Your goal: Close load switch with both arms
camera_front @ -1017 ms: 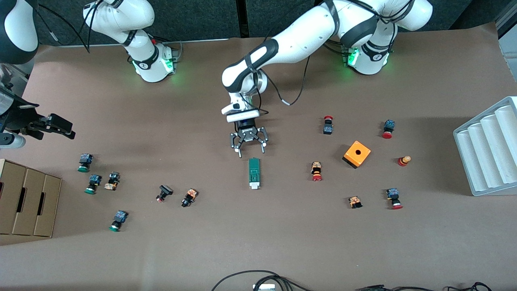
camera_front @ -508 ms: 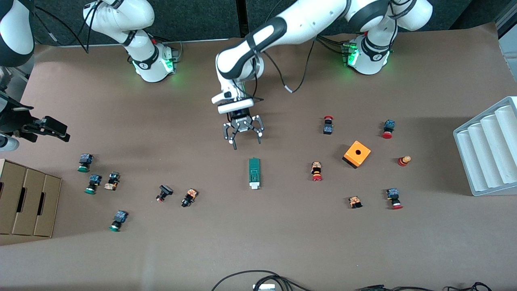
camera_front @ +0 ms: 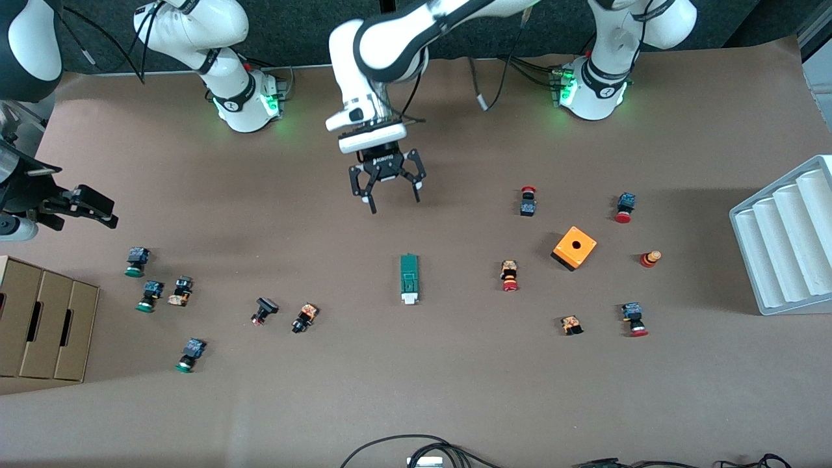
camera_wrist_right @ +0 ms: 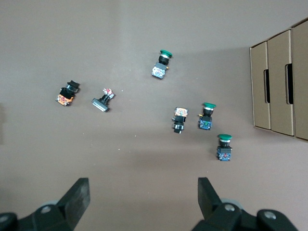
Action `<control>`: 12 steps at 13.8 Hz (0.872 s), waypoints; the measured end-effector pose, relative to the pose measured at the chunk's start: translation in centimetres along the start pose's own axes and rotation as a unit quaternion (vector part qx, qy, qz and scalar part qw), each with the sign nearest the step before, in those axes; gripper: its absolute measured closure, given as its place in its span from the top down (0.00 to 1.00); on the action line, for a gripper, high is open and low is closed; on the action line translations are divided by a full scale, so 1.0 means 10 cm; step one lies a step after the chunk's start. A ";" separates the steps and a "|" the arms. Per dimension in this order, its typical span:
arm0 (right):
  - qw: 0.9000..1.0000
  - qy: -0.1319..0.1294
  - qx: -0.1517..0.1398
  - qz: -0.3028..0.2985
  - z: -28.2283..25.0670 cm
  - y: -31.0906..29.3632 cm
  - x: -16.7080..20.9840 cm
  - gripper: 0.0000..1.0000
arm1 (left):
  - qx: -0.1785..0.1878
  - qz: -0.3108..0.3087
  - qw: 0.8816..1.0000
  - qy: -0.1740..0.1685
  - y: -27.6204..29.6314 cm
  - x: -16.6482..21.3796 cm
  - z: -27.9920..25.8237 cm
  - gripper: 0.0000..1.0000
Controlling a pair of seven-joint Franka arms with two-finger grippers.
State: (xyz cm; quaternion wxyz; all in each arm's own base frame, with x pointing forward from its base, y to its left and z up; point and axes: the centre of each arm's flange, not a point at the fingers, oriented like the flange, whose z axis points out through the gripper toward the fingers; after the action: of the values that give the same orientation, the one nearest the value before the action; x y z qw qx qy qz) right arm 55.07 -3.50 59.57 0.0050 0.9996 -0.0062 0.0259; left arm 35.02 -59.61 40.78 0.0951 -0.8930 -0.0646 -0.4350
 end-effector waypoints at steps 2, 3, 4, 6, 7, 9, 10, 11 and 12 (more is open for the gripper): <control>1.000 -0.001 0.000 0.000 0.01 0.00 0.01 1.00 | -0.002 0.015 0.999 -0.031 -0.19 0.44 -0.17 1.00; 1.000 -0.001 0.000 0.000 0.01 0.00 0.02 1.00 | -0.004 0.023 0.999 -0.047 -0.29 0.65 -0.23 1.00; 1.000 -0.001 0.000 0.000 0.02 0.00 0.02 1.00 | -0.007 0.029 0.998 -0.062 -0.40 0.84 -0.27 1.00; 1.000 -0.002 -0.001 0.000 0.02 0.00 0.03 1.00 | -0.017 0.039 0.995 -0.093 -0.61 1.24 -0.32 1.00; 1.000 -0.002 -0.001 0.000 0.02 0.00 0.03 1.00 | -0.022 0.047 0.993 -0.108 -0.73 1.43 -0.32 1.00; 1.000 -0.002 -0.001 0.000 0.02 0.00 0.03 1.00 | -0.035 0.064 0.988 -0.136 -1.01 1.82 -0.28 1.00; 1.000 -0.002 -0.001 0.000 0.02 0.00 0.03 1.00 | -0.043 0.074 0.985 -0.150 -1.16 2.01 -0.25 1.00; 1.000 -0.002 -0.001 0.000 0.02 0.00 0.03 1.00 | -0.054 0.082 0.982 -0.164 -1.32 2.20 -0.22 1.00; 1.000 -0.002 -0.001 0.000 0.02 0.00 0.03 1.00 | -0.063 0.085 0.979 -0.175 -1.48 2.37 -0.18 1.00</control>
State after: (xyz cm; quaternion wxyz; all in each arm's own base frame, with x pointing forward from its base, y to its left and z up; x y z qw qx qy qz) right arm 55.34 -3.52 59.35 0.0056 0.9997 -0.0066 0.0242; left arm 45.21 -44.81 62.27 0.0625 -0.9618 0.0234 -0.2655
